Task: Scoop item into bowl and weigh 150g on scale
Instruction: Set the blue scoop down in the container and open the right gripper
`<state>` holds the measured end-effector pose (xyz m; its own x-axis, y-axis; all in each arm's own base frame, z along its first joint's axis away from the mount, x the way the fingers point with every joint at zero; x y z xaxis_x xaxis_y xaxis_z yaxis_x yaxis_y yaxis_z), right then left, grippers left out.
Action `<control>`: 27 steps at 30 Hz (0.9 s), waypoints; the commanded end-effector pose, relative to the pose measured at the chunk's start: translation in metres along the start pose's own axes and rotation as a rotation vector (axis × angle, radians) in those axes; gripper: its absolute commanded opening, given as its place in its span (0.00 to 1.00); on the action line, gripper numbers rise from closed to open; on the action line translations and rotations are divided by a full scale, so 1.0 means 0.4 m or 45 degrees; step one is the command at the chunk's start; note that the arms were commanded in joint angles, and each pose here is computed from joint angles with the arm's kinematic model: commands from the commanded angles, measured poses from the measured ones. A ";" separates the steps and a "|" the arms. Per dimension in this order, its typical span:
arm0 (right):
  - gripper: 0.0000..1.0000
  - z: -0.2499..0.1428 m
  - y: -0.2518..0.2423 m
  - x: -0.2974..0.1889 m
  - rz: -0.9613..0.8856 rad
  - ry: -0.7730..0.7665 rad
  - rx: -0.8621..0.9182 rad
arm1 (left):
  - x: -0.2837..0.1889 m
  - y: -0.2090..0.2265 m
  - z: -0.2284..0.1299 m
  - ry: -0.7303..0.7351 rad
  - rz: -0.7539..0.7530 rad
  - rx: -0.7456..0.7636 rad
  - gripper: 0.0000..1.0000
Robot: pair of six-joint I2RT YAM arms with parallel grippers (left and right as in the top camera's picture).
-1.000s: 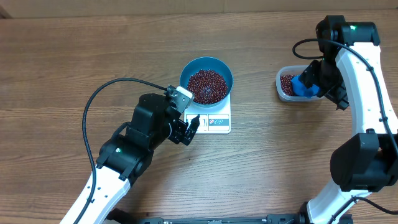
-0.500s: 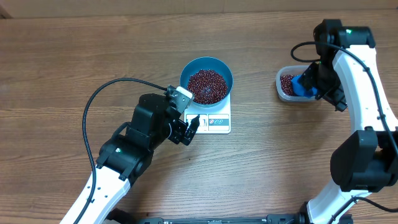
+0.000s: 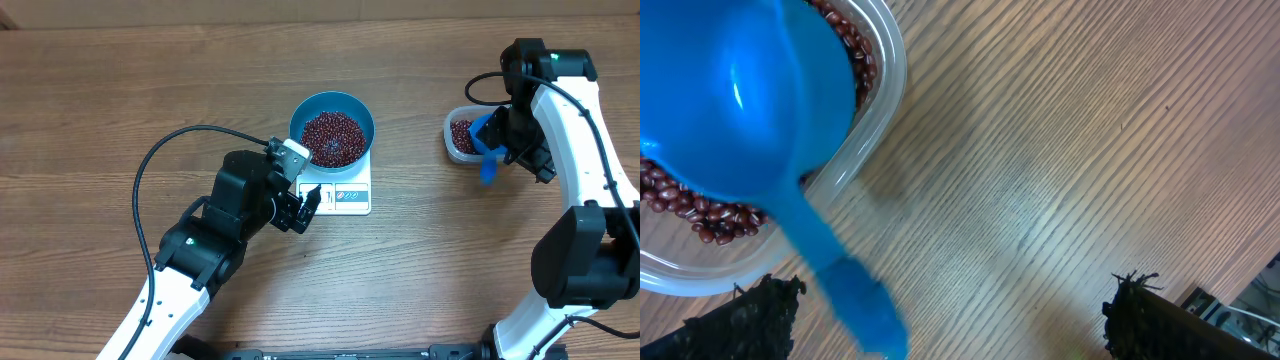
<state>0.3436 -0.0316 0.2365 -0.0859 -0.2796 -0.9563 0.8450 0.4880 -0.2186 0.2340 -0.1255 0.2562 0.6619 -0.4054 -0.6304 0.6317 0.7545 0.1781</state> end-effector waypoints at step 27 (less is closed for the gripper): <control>1.00 0.020 0.044 -0.123 0.517 -0.097 -0.503 | -0.008 0.007 0.009 -0.014 0.015 0.021 1.00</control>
<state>0.3747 -0.0185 0.2382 0.1422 -0.0920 -0.9856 0.6137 0.7894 0.0149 0.2339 -0.1254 0.2560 0.6611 -0.4050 -0.6316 0.6320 0.7543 0.1778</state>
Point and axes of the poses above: each gripper's point midway between its finger pads, its own x axis out along the fingers, its own y axis along the line the jaws close on, z = x × y, the point moved 10 cm from there along -x, back along the fingers, and after that the axes turned 11 degrees about x, right-handed, at the moved point
